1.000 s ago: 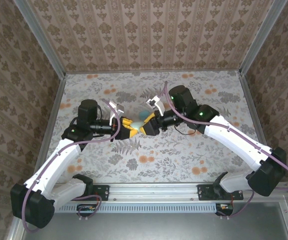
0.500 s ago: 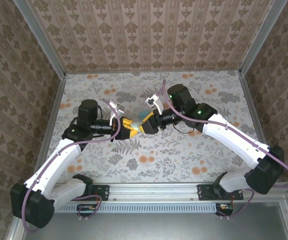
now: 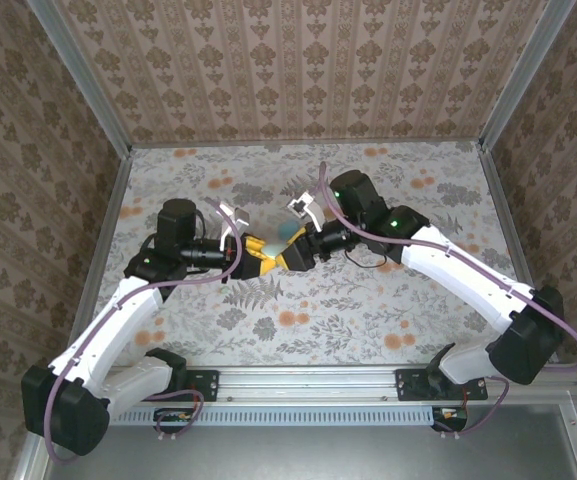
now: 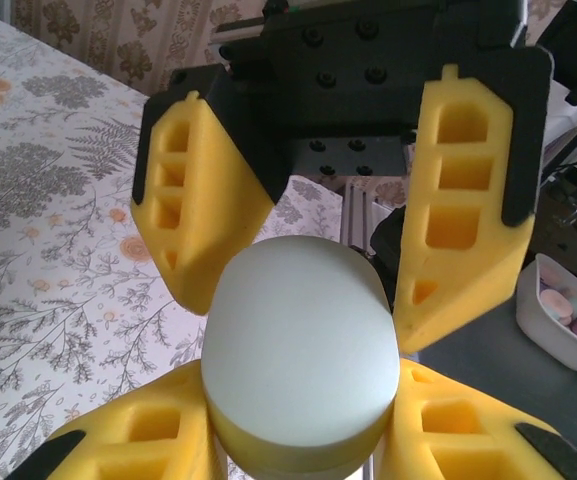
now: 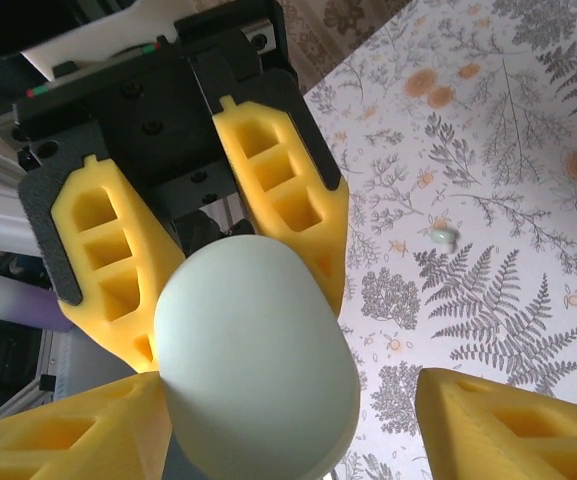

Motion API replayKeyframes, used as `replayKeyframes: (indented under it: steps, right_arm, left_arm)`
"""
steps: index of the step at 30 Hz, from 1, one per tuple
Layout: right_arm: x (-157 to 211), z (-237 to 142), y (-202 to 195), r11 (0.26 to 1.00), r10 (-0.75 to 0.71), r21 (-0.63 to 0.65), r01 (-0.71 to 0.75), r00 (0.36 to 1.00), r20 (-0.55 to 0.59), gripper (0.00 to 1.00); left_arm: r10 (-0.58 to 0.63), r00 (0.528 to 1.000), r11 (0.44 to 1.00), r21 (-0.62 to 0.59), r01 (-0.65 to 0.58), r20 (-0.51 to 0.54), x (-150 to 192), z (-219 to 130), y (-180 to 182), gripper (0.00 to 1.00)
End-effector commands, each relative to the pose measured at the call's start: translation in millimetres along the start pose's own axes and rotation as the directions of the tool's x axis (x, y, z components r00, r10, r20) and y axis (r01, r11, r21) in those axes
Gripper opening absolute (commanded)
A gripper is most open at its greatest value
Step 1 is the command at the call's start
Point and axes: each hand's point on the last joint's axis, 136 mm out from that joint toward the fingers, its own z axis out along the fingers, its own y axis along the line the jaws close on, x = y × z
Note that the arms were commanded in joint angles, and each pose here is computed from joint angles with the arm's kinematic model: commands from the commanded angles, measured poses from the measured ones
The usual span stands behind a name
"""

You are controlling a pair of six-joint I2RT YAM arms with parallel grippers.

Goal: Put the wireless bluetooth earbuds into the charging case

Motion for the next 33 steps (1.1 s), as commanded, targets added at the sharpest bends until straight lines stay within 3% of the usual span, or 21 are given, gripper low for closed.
replayKeyframes:
  steps: [1,6,21,26,33]
  right_arm:
    - [-0.1,1.9,-10.1,0.998,0.015,0.060,-0.014,1.000,-0.022,0.62]
    - [-7.3,-1.5,-24.4,0.990,0.090,0.106,-0.090,0.996,0.003,0.56]
    - [-20.7,-19.0,-60.4,0.941,0.289,0.142,-0.306,0.949,0.126,0.57]
    - [-21.8,-13.9,-50.1,0.954,0.284,0.071,-0.292,0.953,0.107,0.57]
    - [-14.7,-11.1,-16.8,0.988,0.157,-0.026,-0.155,0.984,0.087,0.62]
  left_arm:
    - [0.031,0.999,0.998,0.052,-0.032,0.012,-12.4,-0.4,-13.8,0.14]
    - [0.028,1.000,0.998,0.054,-0.029,0.011,-11.8,-1.1,-15.2,0.14]
    - [0.033,0.999,0.998,0.053,-0.034,0.008,-10.1,-1.6,-16.9,0.14]
    - [0.032,0.999,0.998,0.050,-0.032,0.008,-9.3,-1.6,-16.4,0.14]
    - [0.023,1.000,0.998,0.053,-0.024,0.004,-7.3,-0.6,-14.5,0.14]
